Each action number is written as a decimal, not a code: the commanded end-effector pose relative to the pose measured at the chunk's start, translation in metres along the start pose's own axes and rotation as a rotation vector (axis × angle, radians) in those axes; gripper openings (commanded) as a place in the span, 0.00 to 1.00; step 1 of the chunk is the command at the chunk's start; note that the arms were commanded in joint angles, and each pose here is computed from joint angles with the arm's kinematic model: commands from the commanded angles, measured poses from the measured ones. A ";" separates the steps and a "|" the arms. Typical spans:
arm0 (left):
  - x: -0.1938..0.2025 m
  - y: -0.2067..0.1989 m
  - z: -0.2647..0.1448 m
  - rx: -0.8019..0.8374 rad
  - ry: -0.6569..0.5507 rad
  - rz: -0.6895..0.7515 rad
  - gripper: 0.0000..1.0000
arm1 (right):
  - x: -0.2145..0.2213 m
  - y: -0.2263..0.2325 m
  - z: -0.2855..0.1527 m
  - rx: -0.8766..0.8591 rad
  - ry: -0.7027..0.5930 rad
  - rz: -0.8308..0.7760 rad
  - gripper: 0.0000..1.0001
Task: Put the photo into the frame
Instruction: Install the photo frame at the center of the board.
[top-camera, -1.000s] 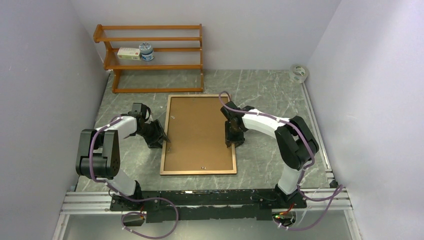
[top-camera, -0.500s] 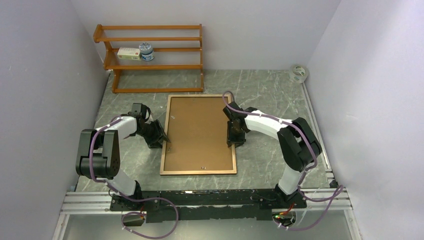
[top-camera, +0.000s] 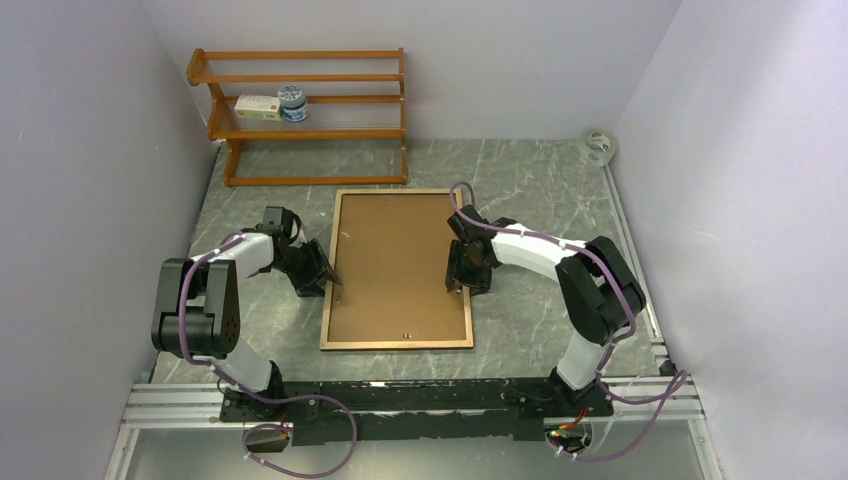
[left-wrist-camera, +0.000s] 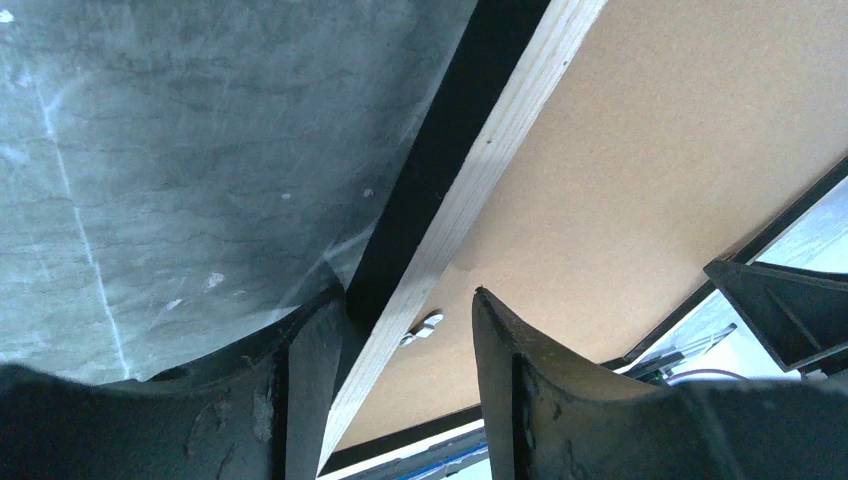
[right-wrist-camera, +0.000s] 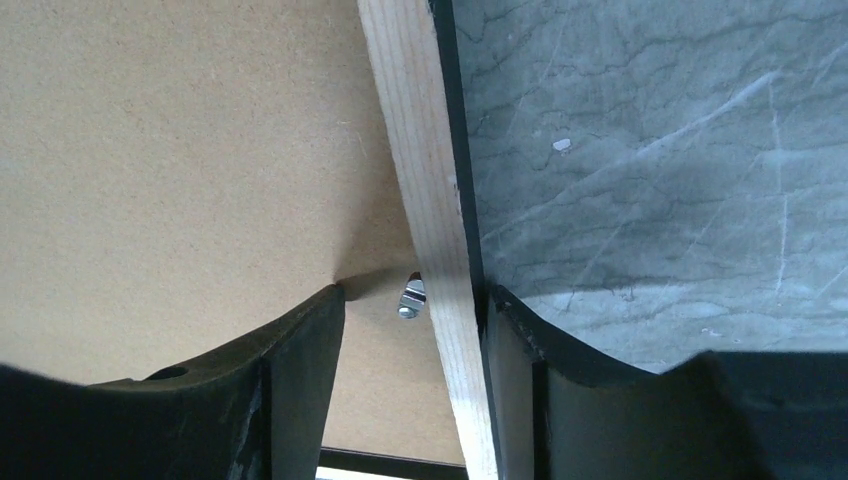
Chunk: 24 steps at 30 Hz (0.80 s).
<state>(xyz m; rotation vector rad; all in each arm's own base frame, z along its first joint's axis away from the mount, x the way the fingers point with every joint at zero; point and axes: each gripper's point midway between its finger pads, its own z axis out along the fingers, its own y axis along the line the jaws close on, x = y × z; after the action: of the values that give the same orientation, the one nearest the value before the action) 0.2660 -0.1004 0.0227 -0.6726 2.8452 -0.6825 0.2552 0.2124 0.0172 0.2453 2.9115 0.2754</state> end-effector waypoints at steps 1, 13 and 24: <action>0.011 0.007 0.003 -0.017 0.026 -0.010 0.56 | -0.009 -0.009 0.011 0.079 -0.045 0.039 0.54; 0.011 0.006 0.004 -0.011 0.032 -0.010 0.56 | -0.012 -0.029 0.010 0.197 -0.071 0.067 0.49; 0.012 0.006 0.005 -0.011 0.036 -0.010 0.55 | -0.013 -0.039 0.007 0.248 -0.086 0.090 0.28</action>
<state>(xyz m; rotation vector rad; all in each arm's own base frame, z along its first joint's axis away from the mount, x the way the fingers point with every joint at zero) 0.2660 -0.1004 0.0227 -0.6725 2.8445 -0.6852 0.2596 0.1969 0.0197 0.3807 2.8842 0.0971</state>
